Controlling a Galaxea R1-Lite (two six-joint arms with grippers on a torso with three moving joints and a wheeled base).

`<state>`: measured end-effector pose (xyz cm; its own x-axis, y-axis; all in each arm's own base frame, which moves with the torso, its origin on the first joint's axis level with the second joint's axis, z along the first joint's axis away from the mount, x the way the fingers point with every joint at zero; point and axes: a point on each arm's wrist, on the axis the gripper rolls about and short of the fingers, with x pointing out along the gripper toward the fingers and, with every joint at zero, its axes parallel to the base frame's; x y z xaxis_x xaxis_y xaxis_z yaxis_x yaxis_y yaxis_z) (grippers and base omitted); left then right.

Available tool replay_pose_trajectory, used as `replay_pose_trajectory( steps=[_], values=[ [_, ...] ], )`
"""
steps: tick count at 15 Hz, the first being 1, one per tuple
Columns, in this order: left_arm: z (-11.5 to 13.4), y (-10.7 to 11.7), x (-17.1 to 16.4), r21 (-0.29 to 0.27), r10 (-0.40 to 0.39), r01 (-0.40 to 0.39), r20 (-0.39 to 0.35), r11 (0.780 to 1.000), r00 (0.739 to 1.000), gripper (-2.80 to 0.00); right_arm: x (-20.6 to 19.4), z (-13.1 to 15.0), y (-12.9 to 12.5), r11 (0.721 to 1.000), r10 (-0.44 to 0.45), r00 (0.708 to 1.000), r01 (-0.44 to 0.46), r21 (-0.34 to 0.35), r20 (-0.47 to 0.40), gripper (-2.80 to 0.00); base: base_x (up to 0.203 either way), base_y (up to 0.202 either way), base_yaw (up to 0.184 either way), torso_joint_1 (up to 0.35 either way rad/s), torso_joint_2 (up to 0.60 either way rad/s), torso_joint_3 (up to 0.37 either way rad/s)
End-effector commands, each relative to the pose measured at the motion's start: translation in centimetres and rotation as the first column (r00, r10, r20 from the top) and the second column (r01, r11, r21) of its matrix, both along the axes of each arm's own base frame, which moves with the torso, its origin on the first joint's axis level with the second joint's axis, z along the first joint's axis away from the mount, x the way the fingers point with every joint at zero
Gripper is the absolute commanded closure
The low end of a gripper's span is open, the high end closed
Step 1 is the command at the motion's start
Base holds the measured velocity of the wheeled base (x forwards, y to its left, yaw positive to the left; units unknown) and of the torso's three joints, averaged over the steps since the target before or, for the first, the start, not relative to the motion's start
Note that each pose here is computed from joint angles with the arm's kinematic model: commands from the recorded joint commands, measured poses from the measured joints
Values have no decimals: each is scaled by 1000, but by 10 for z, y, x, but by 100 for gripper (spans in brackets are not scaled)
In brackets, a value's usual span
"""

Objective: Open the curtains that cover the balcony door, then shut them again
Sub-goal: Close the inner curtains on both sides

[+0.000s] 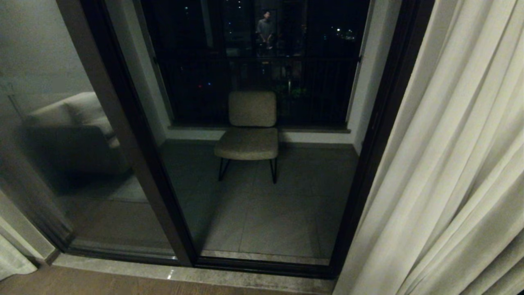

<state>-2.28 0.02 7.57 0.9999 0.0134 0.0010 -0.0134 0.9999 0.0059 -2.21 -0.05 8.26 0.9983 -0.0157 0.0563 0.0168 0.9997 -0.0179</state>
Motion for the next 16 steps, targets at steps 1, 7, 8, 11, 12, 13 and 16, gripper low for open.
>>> replay_pose_trajectory(
  steps=[1, 7, 8, 11, 12, 13, 16],
  values=[
    [0, 0, 0, 0, 0, 0, 2, 1000, 1000, 0, 7, 5, 0, 1000, 11, 999, -11, -9, -53, 0, 0, 0, 0, 0, 0, 0],
    [0, 0, 0, 0, 0, 0, 1, 1000, 1000, 0, 51, 79, 0, 1000, 5, 999, -5, 2, -37, 0, 0, 0, 0, 0, 0, 0],
    [0, 0, 0, 0, 0, 0, 1, 1000, 1000, 0, 59, 96, -1, 1000, 13, 1000, -13, 5, -16, 0, 0, 0, 0, 0, 0, 0],
    [0, 0, 0, 0, 0, 0, 1, 1000, 1000, 0, 88, 131, -6, 1000, 29, 999, -30, 9, 26, -280, 0, 0, 0, 0, 0, 0],
    [0, 0, 0, 0, 0, 0, 2, 1000, 1000, 0, 98, 141, -9, 1000, 23, 999, -24, 12, 46, -280, 0, 0, 0, 0, 0, 0],
    [0, 0, 0, 0, 0, 0, 2, 1000, 1000, 0, 107, 151, -11, 1000, 18, 998, -19, 15, 61, -280, 0, 0, 0, 0, 0, 0],
    [0, 0, 0, 0, 0, 0, 1, 1000, 1000, 0, 130, 166, -17, 1000, 13, 998, -14, 24, 59, -280, 0, 0, 0, 0, 0, 0]
  ],
)
